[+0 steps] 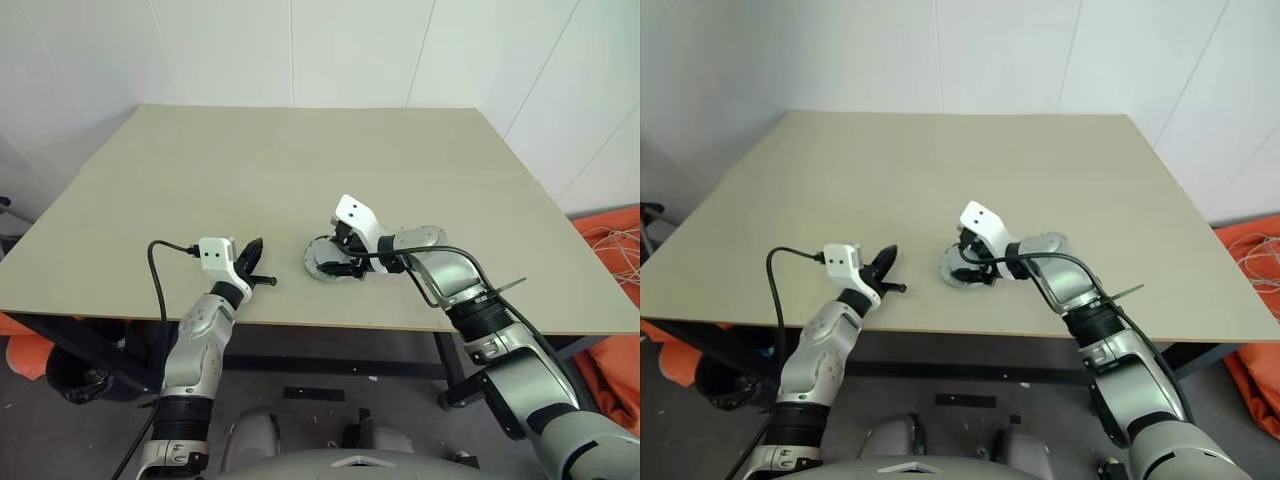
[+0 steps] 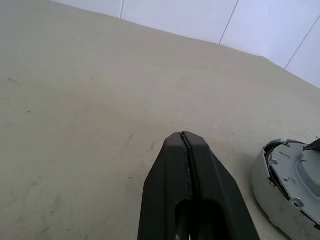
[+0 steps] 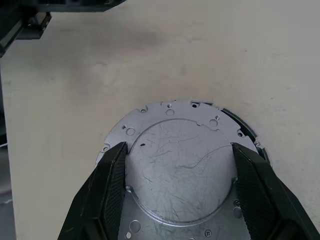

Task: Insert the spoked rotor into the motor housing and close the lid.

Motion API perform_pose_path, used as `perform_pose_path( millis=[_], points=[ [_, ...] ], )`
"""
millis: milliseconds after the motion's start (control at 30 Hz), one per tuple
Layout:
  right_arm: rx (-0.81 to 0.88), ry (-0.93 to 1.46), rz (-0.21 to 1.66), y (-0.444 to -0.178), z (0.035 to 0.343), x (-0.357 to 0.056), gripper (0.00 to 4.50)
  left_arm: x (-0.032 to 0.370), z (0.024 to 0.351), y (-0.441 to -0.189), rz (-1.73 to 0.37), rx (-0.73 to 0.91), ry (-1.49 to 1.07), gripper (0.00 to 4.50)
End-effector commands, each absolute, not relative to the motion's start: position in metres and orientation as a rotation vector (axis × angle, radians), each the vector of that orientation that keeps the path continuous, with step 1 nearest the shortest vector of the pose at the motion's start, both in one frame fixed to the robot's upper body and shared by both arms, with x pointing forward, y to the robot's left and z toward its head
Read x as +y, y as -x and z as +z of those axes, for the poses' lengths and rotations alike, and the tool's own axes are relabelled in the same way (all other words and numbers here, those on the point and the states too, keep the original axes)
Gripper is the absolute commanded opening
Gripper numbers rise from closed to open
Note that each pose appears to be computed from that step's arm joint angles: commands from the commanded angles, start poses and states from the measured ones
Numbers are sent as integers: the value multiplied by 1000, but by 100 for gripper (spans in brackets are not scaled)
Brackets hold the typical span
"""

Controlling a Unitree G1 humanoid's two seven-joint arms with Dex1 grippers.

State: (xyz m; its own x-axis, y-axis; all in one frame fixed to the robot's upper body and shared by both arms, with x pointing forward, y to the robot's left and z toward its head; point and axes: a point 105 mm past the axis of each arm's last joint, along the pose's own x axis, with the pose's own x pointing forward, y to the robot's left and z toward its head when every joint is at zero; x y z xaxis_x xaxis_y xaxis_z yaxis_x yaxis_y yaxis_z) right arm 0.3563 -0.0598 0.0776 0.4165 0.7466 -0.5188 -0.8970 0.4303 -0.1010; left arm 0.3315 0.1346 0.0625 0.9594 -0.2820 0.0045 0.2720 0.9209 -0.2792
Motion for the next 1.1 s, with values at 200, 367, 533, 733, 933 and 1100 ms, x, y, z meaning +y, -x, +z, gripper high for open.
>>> perform_pose_path(
  millis=[200, 367, 533, 733, 933, 1100],
  points=[
    [414, 368, 1013, -359, 71, -61, 314, 132, 77, -332, -313, -13, 277, 0],
    [419, 389, 1051, -351, 73, -58, 314, 131, 77, -332, -316, -12, 276, 0],
    [435, 407, 1072, -348, 73, -57, 314, 131, 77, -332, -316, -12, 275, 0],
    [433, 402, 1056, -352, 74, -56, 314, 132, 78, -332, -311, -15, 277, 0],
    [415, 394, 1002, -359, 76, -57, 314, 131, 78, -333, -310, -15, 280, 0],
    [407, 407, 981, -359, 74, -59, 314, 131, 78, -332, -311, -15, 281, 0]
  ],
)
